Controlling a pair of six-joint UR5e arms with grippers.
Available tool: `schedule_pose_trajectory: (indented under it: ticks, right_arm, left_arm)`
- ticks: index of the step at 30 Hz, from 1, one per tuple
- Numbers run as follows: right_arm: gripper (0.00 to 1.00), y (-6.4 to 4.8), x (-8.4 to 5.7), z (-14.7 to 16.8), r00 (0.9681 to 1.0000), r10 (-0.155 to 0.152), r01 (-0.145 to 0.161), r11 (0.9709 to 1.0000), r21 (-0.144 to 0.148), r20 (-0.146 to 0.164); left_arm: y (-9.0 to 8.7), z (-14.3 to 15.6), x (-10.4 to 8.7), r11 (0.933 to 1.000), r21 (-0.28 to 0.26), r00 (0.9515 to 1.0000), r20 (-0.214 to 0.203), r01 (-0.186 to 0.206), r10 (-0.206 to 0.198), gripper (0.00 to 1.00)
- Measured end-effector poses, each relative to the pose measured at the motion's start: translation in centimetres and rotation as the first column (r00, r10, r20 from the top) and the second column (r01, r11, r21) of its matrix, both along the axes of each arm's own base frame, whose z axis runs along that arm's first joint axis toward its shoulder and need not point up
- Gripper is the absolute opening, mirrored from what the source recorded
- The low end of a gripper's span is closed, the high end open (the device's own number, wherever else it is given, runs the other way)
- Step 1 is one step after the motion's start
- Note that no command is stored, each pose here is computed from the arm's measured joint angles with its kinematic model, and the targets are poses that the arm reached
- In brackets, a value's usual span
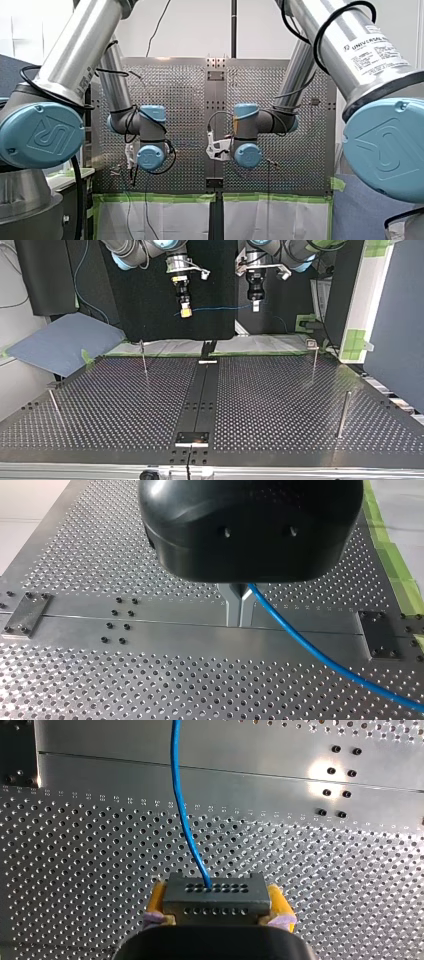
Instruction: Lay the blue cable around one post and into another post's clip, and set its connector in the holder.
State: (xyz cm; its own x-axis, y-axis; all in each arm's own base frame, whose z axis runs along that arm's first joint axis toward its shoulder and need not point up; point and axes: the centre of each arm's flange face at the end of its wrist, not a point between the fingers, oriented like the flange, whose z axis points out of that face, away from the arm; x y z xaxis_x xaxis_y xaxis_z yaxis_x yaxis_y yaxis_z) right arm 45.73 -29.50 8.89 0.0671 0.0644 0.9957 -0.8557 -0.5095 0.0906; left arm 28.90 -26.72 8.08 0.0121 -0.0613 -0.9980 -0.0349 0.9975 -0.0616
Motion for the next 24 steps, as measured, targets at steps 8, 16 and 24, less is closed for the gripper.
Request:
schedule_pose_trajectory:
  ticks: [8, 16, 24]
  right_arm:
    - [0.0, 0.0, 0.0, 0.0, 1.0, 0.0, 0.0, 1.0, 0.0, 0.0]
    - [0.0, 0.7, 1.2, -0.7, 0.9992, 0.04, -0.04, 0.9988, 0.026, 0.002]
    - [0.0, 3.2, 4.3, -0.8, 0.9927, 0.12, -0.12, 0.991, 0.06, -0.01]
  left_arm:
    - [0.0, 0.0, 0.0, 1.0, 0.0, 1.0, 0.0, 0.0, 0.0, 0.0]
    - [0.4, -1.3, -0.9, 0.9995, 0.024, 0.9994, -0.027, 0.022, -0.021, 0.0]
    - [1.0, -3.2, -2.4, 0.9967, 0.055, 0.9951, -0.082, 0.06, -0.056, 0.0]
